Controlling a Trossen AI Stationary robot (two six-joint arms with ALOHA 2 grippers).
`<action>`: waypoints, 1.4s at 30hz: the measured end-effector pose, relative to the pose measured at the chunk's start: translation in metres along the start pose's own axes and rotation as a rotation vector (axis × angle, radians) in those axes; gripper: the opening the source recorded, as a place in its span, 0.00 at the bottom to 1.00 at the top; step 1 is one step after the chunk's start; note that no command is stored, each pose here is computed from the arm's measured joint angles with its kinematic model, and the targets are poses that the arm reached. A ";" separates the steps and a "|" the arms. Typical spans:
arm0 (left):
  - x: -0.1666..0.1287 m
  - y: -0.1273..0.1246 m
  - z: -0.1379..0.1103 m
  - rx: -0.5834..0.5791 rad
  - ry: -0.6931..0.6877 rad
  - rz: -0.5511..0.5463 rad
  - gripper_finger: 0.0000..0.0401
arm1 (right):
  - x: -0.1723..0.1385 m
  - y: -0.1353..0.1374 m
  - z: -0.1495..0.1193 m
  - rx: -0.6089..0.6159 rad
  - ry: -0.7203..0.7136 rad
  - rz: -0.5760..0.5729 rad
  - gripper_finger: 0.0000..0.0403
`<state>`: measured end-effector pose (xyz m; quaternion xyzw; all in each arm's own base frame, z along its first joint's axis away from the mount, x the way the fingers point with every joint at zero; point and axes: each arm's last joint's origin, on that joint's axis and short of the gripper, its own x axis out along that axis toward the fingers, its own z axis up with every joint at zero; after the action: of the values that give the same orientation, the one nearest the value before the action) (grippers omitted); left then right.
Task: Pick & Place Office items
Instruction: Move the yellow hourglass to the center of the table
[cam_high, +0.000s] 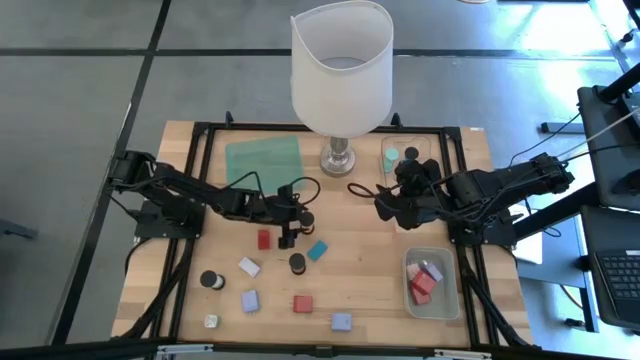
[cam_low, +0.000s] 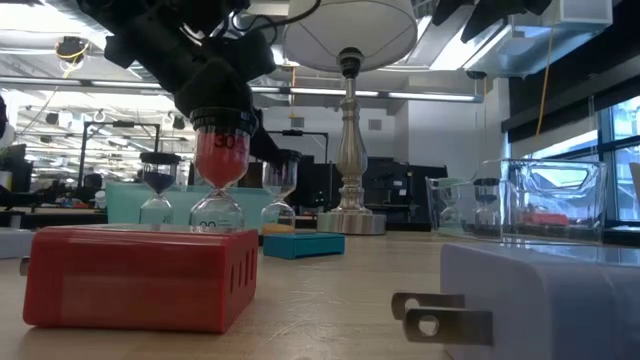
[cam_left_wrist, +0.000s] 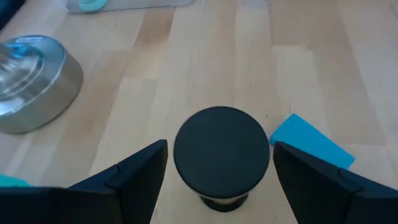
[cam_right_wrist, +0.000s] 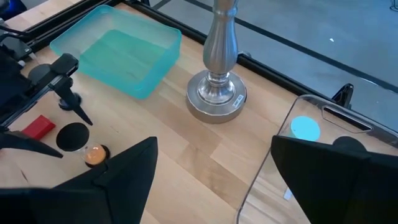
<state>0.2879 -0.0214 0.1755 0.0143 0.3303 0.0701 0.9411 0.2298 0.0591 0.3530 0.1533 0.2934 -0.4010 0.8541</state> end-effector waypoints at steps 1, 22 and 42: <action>0.000 0.000 0.000 -0.008 0.000 0.000 0.72 | 0.000 0.000 0.000 0.000 0.000 0.000 0.79; -0.002 0.001 0.019 0.013 -0.198 0.062 0.51 | 0.000 0.000 0.000 -0.022 0.000 0.000 0.79; 0.089 0.034 0.134 -0.045 -0.130 0.114 0.55 | 0.000 0.000 -0.001 -0.049 0.028 0.017 0.79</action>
<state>0.4358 0.0278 0.2280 0.0162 0.2655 0.1300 0.9552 0.2298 0.0598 0.3523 0.1406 0.3139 -0.3844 0.8567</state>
